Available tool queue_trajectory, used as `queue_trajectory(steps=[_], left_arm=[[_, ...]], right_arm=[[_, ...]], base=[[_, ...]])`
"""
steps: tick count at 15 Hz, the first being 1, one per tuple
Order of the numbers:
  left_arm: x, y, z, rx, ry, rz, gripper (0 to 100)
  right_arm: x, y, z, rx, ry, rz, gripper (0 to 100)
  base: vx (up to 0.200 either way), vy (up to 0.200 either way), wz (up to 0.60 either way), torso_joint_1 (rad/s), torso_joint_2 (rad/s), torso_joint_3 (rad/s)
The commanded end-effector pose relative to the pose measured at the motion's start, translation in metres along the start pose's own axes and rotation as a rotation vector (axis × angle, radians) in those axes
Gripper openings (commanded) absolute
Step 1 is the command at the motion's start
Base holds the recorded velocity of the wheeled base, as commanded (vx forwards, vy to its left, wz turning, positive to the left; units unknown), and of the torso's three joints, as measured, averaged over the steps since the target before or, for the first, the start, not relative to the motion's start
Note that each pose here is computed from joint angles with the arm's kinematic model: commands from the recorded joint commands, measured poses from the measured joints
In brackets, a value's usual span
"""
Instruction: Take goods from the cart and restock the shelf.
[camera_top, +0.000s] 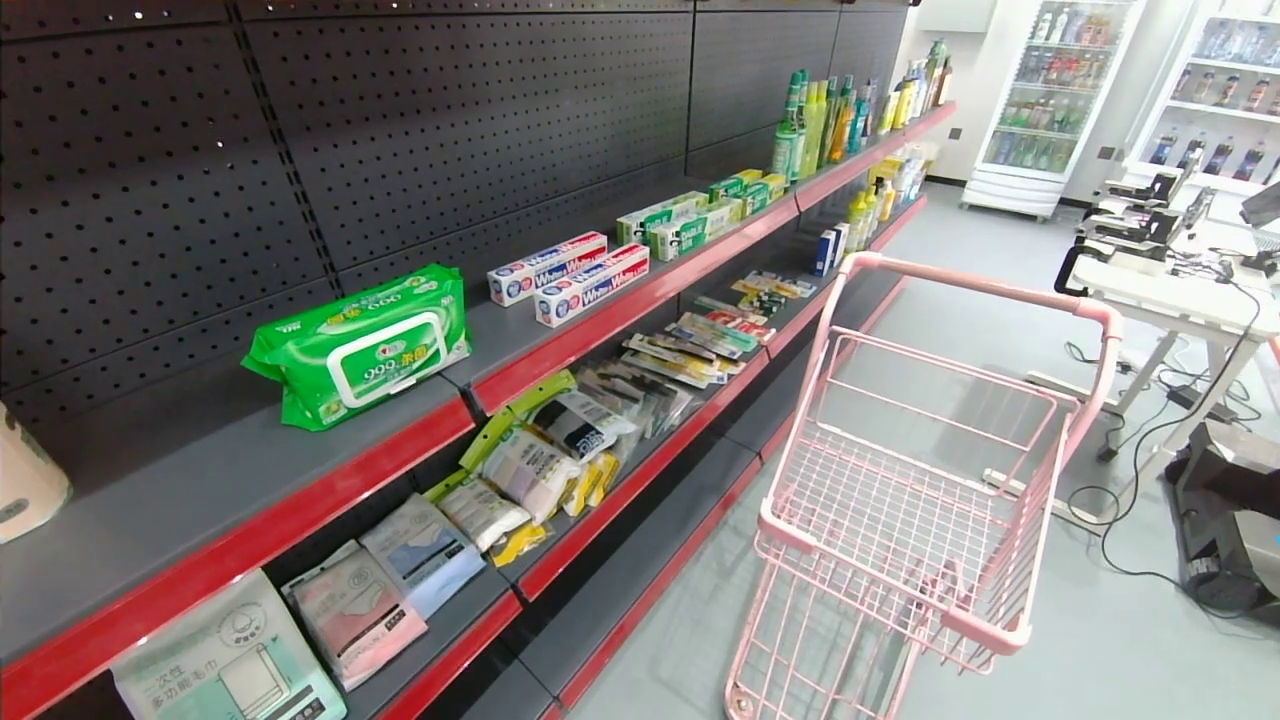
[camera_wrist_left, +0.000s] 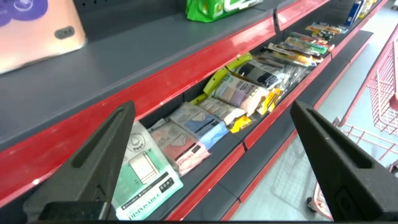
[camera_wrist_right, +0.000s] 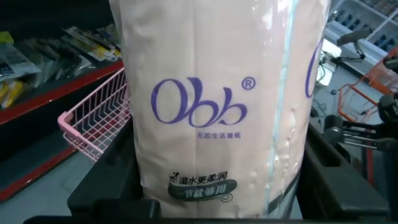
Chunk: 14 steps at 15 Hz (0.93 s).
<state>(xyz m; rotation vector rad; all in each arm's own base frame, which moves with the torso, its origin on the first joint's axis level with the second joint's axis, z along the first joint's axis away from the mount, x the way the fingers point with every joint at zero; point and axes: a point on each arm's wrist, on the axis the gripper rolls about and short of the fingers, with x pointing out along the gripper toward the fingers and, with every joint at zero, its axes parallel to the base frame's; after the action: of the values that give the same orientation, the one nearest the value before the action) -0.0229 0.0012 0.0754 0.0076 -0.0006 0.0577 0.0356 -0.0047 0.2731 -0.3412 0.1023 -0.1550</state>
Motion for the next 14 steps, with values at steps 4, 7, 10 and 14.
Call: queue_trajectory(steps=[4,7,10,14], left_arm=[[0.0,0.0,0.0,0.0,0.001,0.001,100],[0.0,0.0,0.0,0.0,0.001,0.001,100],[0.0,0.0,0.0,0.0,0.001,0.001,100],[0.0,0.0,0.0,0.0,0.001,0.001,100]], right_arm=[[-0.024,0.005,-0.023,0.002,-0.01,-0.086,0],[-0.021,0.005,-0.024,0.002,0.004,-0.084,0],[-0.019,0.006,-0.028,0.001,0.02,-0.082,0],[-0.017,0.006,-0.027,-0.001,0.022,-0.079,0]], base=[[0.0,0.0,0.0,0.156,-0.34,-0.183],[0.0,0.0,0.0,0.172,-0.37,-0.201],[0.0,0.0,0.0,0.165,-0.36,-0.191],[0.0,0.0,0.0,0.168,-0.34,-0.182]])
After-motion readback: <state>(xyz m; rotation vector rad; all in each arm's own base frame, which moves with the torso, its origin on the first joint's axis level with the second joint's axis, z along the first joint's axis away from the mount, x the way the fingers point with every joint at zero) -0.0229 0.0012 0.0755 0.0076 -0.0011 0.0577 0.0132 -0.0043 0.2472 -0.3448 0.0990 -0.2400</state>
